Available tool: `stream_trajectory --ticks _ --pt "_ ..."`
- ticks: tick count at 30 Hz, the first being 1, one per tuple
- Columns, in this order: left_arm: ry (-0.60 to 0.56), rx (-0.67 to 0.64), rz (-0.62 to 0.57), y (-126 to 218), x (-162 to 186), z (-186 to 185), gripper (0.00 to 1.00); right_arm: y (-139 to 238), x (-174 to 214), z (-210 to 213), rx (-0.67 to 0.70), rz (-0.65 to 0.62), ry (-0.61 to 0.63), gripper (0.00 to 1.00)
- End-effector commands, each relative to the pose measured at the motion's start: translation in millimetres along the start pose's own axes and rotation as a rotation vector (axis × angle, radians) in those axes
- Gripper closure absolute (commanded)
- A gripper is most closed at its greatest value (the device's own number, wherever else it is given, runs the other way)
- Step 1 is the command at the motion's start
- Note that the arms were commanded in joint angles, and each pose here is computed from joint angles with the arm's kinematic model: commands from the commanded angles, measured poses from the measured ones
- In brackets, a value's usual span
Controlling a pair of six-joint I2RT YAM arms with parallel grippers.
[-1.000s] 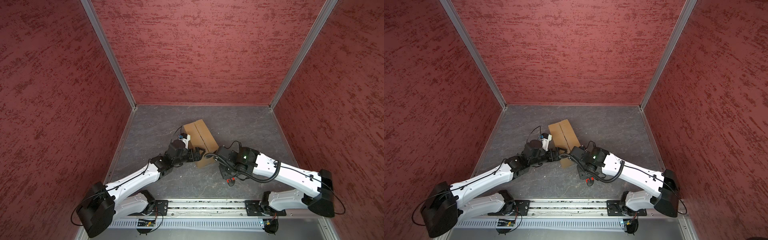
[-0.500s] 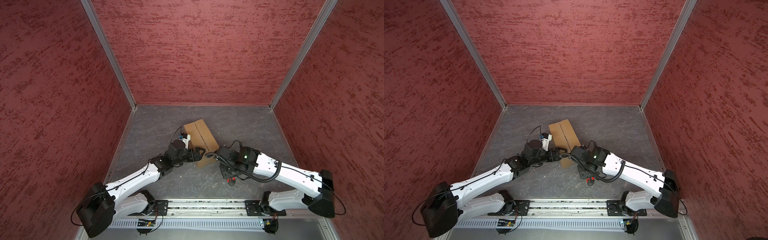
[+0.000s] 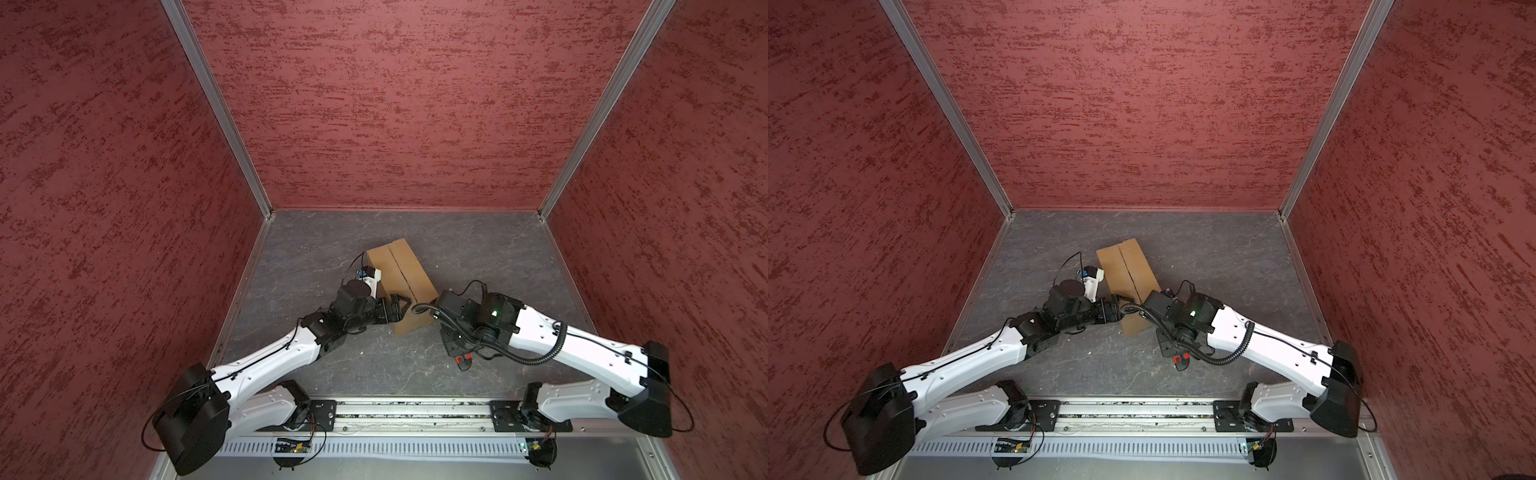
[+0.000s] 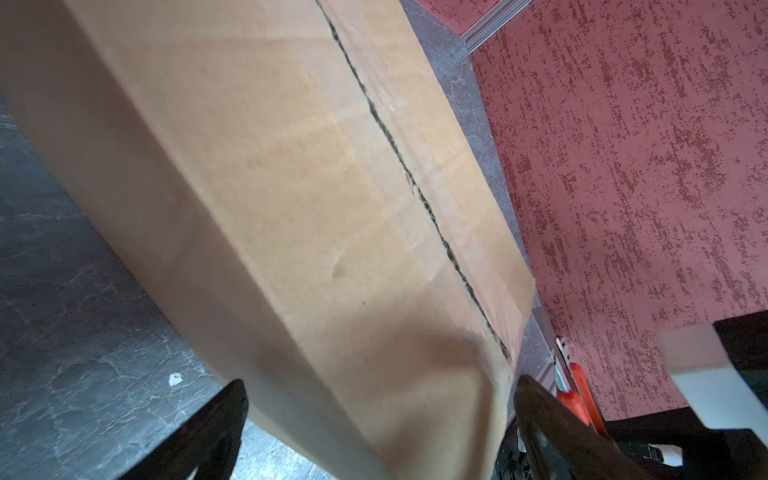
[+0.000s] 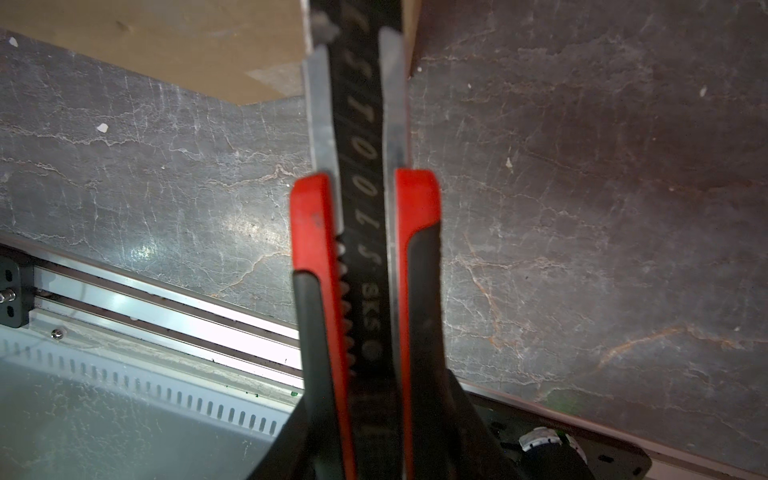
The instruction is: Unpack the express box
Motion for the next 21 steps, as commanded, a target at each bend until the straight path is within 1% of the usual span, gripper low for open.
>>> stream_trajectory --ticks 1,21 --pt "-0.002 0.016 0.0 -1.0 1.8 -0.8 0.0 3.6 -1.2 -2.8 -0.007 -0.01 -0.01 0.95" --pt "-0.007 0.026 -0.012 -0.9 -1.6 -3.2 0.0 -1.2 -2.2 0.1 -0.007 0.007 0.003 0.95"
Point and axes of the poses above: each gripper's point midway between its finger pads, its own y axis back along the fingers, its own z axis along the line the jaws close on, x = y × z, the point moved 9 cm from there along y, back along the fingers, and after that the axes turned 10 degrees about -y, right-handed, at the moved point
